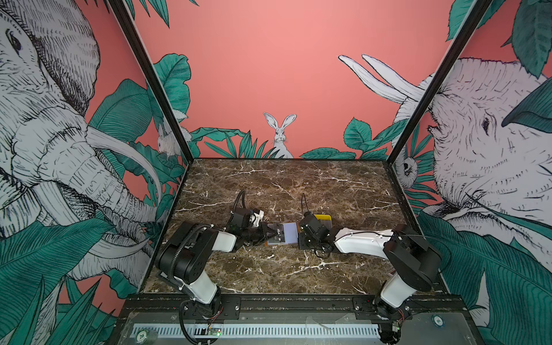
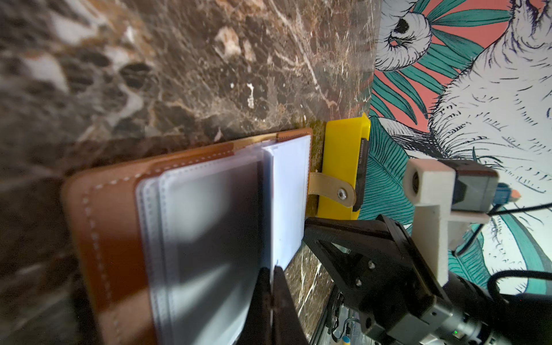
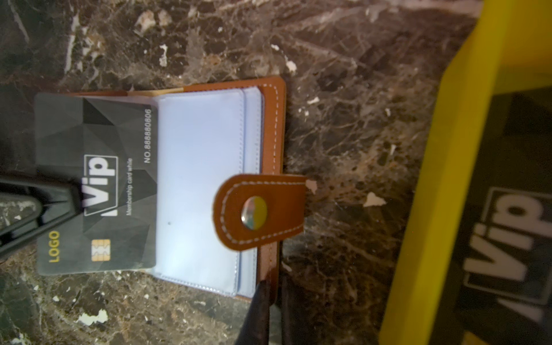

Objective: Put the credit cards into the card holder

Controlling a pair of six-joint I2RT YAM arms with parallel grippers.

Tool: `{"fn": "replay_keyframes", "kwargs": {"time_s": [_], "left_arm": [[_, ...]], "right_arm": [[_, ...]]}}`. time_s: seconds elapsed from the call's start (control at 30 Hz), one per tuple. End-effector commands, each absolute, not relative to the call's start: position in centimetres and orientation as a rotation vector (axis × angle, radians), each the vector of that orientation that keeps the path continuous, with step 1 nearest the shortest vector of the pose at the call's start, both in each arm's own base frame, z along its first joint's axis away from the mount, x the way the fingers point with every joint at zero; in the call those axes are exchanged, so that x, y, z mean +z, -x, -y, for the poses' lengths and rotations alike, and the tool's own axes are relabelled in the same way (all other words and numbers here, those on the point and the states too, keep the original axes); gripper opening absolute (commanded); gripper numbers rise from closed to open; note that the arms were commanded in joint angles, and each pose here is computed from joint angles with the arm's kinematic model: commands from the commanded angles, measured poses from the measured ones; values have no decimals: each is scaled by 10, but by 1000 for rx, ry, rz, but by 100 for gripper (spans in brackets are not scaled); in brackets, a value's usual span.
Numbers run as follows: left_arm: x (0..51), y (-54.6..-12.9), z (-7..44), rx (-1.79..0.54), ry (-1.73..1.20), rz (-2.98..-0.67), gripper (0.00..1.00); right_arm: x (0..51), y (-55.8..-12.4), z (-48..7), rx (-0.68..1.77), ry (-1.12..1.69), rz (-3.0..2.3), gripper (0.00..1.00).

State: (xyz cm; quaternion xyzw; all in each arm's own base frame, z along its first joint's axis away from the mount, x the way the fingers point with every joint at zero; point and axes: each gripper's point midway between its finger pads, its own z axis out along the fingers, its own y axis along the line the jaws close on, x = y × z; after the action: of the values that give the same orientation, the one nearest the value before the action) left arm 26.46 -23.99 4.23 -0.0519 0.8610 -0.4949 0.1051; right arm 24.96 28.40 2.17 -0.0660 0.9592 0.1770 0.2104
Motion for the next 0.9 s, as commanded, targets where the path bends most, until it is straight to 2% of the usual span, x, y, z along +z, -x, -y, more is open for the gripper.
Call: {"fn": "replay_keyframes", "kwargs": {"time_s": [0.0,0.87], "left_arm": [[51,-270,243,-1495,130,-2505,0],[42,-272,251,-1534,142,-2509,5]], "right_arm": [[8,-246,-278,466,173,-2701,11],[13,-245,-289,549,209,-2679,10]]}}
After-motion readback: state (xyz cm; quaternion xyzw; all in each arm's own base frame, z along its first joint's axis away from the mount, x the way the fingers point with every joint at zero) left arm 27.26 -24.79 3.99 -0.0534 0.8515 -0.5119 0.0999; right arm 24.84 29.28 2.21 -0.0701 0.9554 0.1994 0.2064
